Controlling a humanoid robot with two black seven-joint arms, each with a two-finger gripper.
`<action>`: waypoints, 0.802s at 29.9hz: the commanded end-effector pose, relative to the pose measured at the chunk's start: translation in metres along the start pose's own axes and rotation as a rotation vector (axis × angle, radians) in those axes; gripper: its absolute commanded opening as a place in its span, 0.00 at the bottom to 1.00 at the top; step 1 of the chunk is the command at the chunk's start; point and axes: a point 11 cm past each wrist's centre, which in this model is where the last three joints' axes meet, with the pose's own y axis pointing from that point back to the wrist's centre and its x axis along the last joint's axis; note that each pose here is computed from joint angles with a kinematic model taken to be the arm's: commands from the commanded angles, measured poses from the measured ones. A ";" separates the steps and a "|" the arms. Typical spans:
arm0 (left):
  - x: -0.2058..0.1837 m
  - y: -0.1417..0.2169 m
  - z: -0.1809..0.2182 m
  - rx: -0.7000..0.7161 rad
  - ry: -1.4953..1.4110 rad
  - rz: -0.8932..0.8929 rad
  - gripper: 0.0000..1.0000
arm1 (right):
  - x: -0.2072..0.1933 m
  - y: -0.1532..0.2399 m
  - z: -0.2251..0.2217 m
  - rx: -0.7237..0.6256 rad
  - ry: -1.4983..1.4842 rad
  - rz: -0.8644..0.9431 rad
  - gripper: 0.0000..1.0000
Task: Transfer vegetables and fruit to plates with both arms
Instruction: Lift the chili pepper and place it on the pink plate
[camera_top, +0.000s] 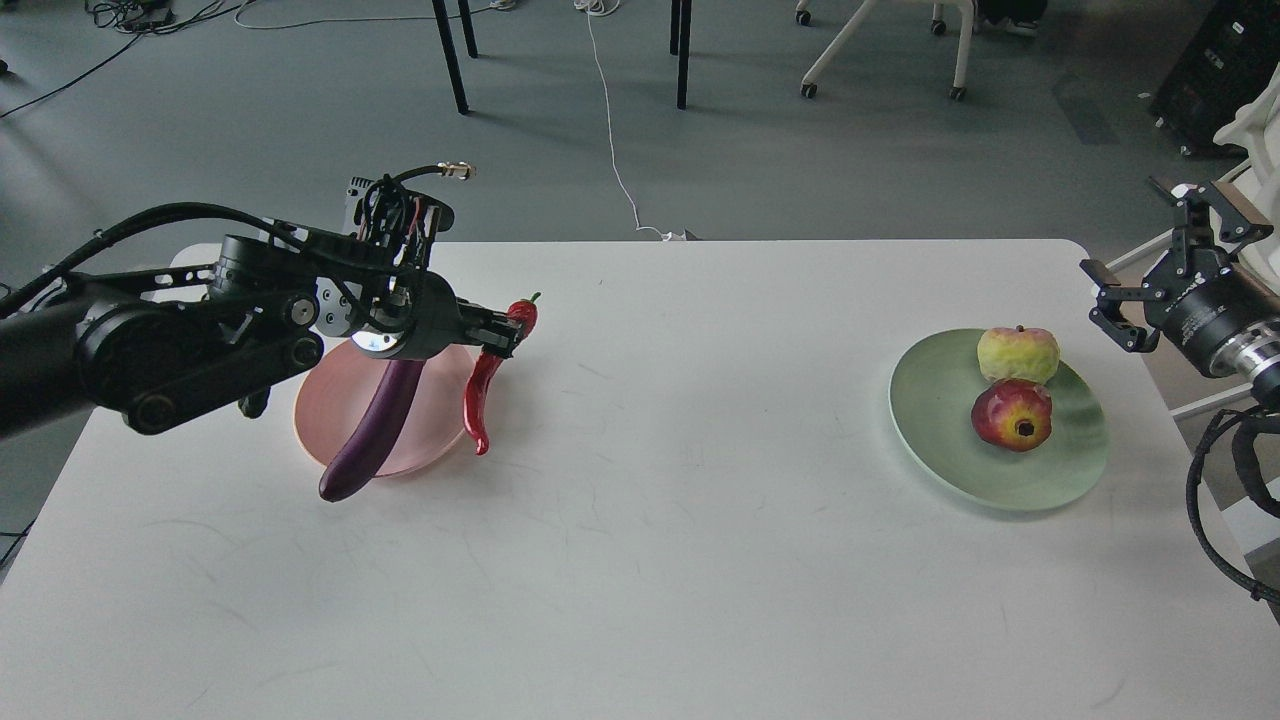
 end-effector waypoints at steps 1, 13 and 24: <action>-0.023 0.002 -0.021 0.032 0.009 -0.034 0.16 | -0.001 0.000 0.001 -0.002 0.000 -0.004 0.99; -0.029 0.015 -0.046 0.073 -0.012 -0.007 0.16 | 0.000 0.001 0.004 -0.010 0.002 -0.001 0.99; -0.014 0.040 -0.067 0.071 -0.009 -0.017 0.17 | -0.001 0.001 0.005 -0.012 0.000 -0.003 0.99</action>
